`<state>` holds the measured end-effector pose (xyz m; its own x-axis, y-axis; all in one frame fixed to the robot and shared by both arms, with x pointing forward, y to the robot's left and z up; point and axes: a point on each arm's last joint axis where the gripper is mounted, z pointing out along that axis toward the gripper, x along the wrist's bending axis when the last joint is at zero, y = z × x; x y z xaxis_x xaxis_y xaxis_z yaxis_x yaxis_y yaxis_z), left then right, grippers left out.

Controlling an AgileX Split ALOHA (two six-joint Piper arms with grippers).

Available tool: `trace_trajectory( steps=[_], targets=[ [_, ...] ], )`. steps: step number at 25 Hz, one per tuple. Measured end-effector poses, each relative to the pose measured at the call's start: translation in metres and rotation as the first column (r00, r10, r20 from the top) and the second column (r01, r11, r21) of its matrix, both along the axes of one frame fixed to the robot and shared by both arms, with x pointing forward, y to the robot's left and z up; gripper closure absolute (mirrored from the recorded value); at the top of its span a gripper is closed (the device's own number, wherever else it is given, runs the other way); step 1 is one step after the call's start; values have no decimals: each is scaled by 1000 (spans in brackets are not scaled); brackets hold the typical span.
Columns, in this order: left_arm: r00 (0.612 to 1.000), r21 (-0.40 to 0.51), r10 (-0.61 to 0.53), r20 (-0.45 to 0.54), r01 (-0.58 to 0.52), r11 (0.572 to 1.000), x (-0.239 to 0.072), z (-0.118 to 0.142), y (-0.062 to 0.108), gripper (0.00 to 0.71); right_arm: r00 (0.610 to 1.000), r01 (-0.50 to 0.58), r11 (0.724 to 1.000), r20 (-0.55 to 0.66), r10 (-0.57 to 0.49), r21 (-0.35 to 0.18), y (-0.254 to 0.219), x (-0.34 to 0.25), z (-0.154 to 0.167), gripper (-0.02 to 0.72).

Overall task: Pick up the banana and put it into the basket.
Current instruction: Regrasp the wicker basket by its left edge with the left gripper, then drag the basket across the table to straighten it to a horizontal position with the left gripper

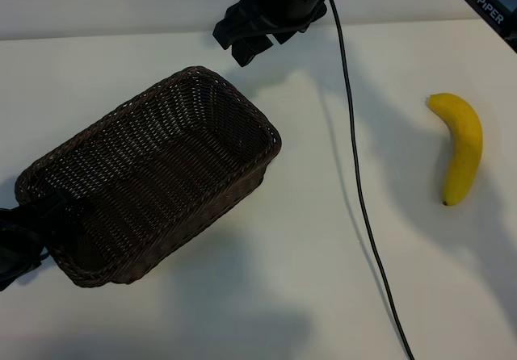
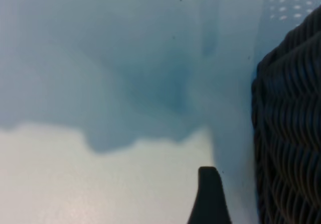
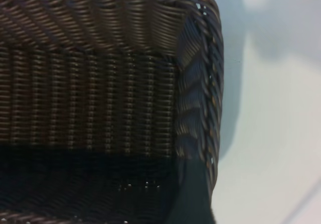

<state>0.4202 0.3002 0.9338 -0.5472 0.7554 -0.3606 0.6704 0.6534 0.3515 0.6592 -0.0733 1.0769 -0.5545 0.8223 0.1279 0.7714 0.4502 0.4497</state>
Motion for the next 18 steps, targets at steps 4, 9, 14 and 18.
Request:
trace_trajectory(
  steps=[4, 9, 14, 18],
  targets=[
    [1000, -19, 21, -12, -21, 1000, 1, -3, -1, 200, 1000, -1, 1000, -5, 1, 11, 1, 0, 0, 122],
    [1000, -24, 28, -7, -28, 999, 1, -2, -1, 361, 1000, -2, 1000, -9, 2, 18, 2, -1, 0, 122],
    [1000, -23, 28, -5, -28, 999, 1, -2, -1, 547, 1000, -4, 999, -17, 4, 35, 3, -2, 1, 122],
    [1000, -24, 30, -4, -30, 999, 1, -2, -1, 555, 1000, -4, 999, -20, 5, 40, 3, -2, 1, 122]
  ],
)
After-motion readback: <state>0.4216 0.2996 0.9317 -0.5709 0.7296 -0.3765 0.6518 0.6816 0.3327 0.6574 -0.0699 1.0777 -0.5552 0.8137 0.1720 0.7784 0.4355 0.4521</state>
